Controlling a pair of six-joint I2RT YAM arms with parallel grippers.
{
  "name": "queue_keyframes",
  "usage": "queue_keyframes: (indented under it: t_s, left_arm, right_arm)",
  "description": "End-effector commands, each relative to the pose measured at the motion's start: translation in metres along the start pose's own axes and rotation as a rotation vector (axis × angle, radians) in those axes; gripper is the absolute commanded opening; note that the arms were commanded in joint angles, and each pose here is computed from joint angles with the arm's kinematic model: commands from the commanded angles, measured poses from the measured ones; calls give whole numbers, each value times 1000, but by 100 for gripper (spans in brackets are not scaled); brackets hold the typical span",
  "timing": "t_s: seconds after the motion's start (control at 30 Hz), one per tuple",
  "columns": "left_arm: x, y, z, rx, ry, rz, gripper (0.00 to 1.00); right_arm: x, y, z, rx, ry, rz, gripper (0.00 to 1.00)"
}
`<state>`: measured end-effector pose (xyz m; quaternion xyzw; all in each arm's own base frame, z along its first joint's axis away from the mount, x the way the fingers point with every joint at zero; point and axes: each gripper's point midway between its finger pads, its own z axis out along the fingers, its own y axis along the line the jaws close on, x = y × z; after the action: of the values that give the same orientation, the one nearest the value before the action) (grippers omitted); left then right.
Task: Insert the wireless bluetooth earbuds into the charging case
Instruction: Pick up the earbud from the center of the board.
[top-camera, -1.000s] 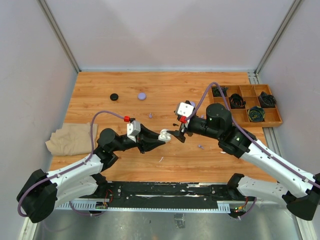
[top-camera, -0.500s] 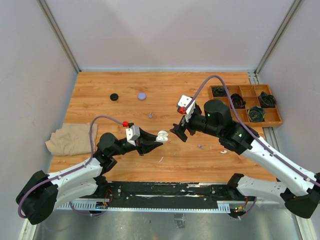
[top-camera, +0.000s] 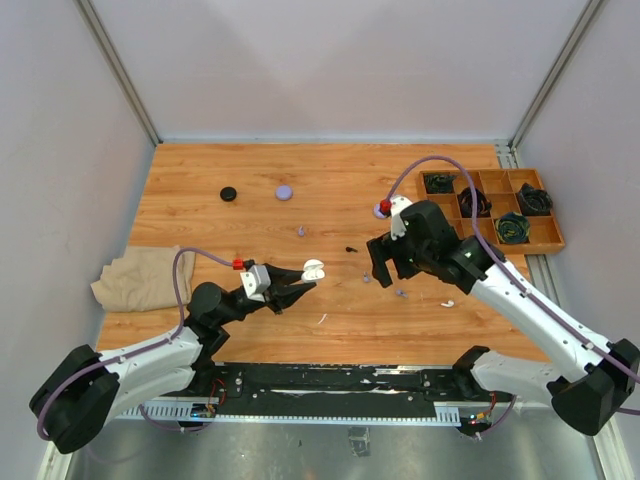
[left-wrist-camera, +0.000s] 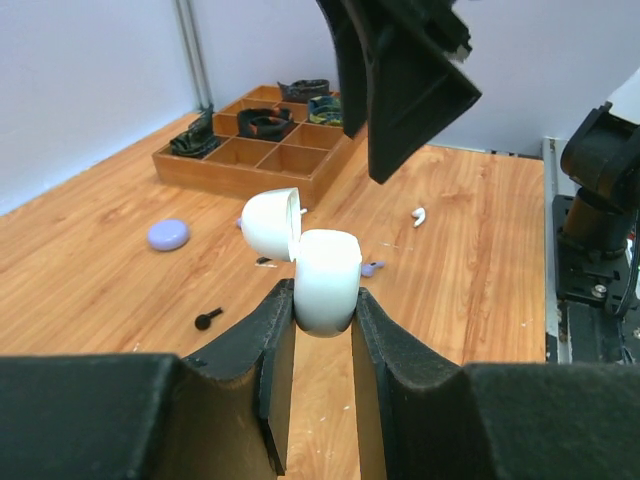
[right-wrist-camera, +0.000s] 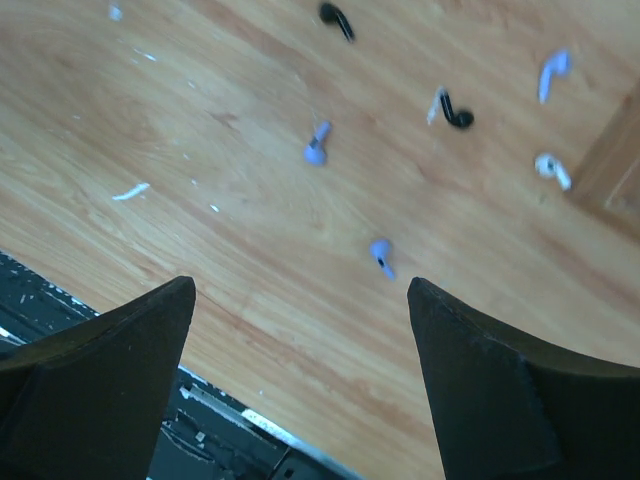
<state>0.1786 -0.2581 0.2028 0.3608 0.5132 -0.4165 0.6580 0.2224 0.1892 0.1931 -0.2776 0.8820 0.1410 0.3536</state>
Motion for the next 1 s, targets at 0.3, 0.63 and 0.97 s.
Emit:
queue_keyframes:
  t_s: [0.3, 0.63, 0.97]
  left_arm:
    - [-12, 3, -7, -29, -81, 86, 0]
    - [-8, 0, -8, -16, -56, 68, 0]
    - [-5, -4, -5, 17, -31, 57, 0]
  right_arm:
    - [118, -66, -5, 333, 231, 552, 86]
    - [168, -108, -8, 551, 263, 751, 77]
    - [199, -130, 7, 620, 266, 885, 55]
